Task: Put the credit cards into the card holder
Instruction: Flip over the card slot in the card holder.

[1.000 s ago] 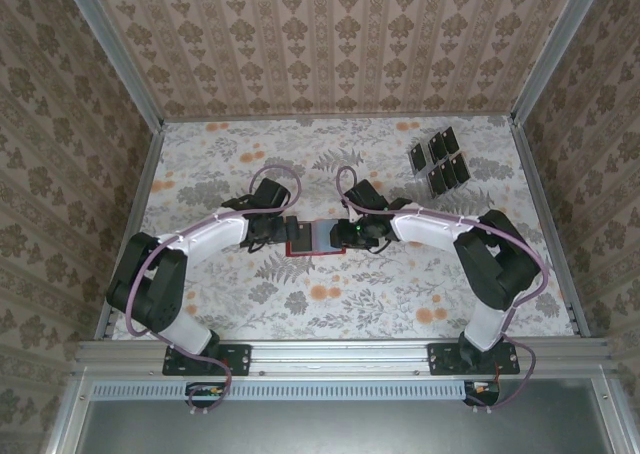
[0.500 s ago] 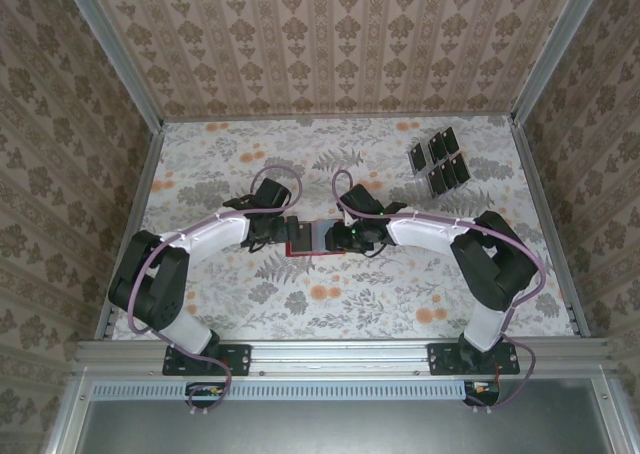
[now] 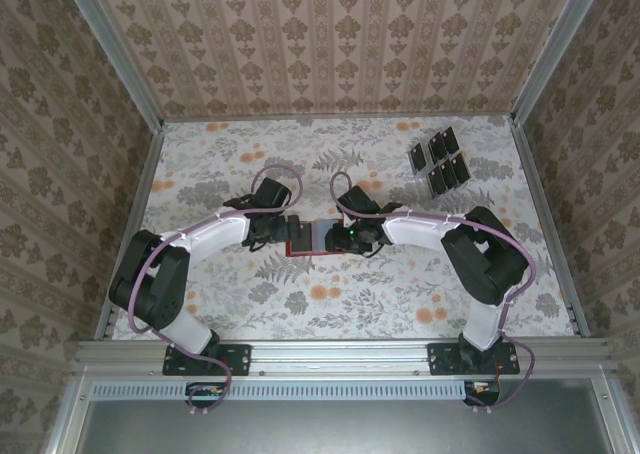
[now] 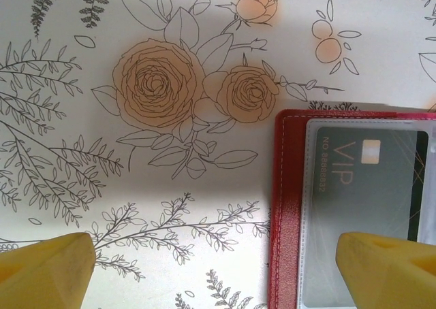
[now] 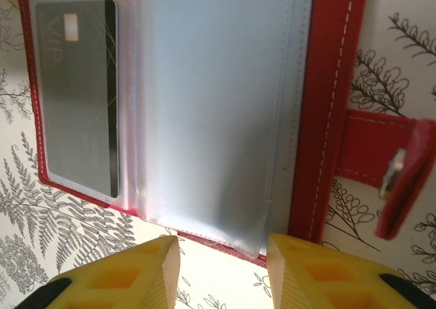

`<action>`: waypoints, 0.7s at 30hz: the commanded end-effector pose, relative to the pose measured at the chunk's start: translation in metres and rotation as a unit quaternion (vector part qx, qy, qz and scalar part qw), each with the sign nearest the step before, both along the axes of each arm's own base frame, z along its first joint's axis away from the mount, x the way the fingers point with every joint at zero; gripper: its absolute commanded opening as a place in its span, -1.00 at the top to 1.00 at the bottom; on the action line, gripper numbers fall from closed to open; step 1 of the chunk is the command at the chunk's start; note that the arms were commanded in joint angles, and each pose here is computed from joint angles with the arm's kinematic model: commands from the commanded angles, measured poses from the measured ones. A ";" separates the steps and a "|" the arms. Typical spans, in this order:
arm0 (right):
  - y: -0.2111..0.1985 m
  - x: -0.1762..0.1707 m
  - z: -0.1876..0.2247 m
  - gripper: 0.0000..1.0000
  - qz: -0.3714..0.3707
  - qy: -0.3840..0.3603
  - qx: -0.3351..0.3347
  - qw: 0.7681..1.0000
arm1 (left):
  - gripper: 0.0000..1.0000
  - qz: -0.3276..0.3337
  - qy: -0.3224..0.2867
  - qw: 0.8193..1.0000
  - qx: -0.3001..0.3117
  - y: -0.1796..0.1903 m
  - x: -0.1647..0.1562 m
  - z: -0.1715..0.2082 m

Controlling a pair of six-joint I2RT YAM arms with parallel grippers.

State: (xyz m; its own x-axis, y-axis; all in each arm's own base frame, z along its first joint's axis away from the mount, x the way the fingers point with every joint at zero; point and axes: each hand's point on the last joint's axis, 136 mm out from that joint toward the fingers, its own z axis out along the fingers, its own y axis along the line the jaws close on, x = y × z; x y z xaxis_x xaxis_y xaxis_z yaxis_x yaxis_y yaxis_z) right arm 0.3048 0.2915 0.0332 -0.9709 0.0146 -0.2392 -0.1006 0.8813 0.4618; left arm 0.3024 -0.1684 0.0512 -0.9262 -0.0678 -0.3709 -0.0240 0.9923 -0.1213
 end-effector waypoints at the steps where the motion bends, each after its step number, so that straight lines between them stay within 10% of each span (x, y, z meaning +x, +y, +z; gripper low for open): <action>1: 0.006 0.007 0.004 0.22 -0.002 -0.009 0.002 1.000 | -1.00 -0.005 0.006 1.000 0.001 -0.001 0.002 -0.005; 21: 0.004 0.003 -0.002 0.24 -0.007 -0.002 0.004 1.000 | -0.99 -0.004 0.007 1.000 0.002 0.000 0.002 -0.005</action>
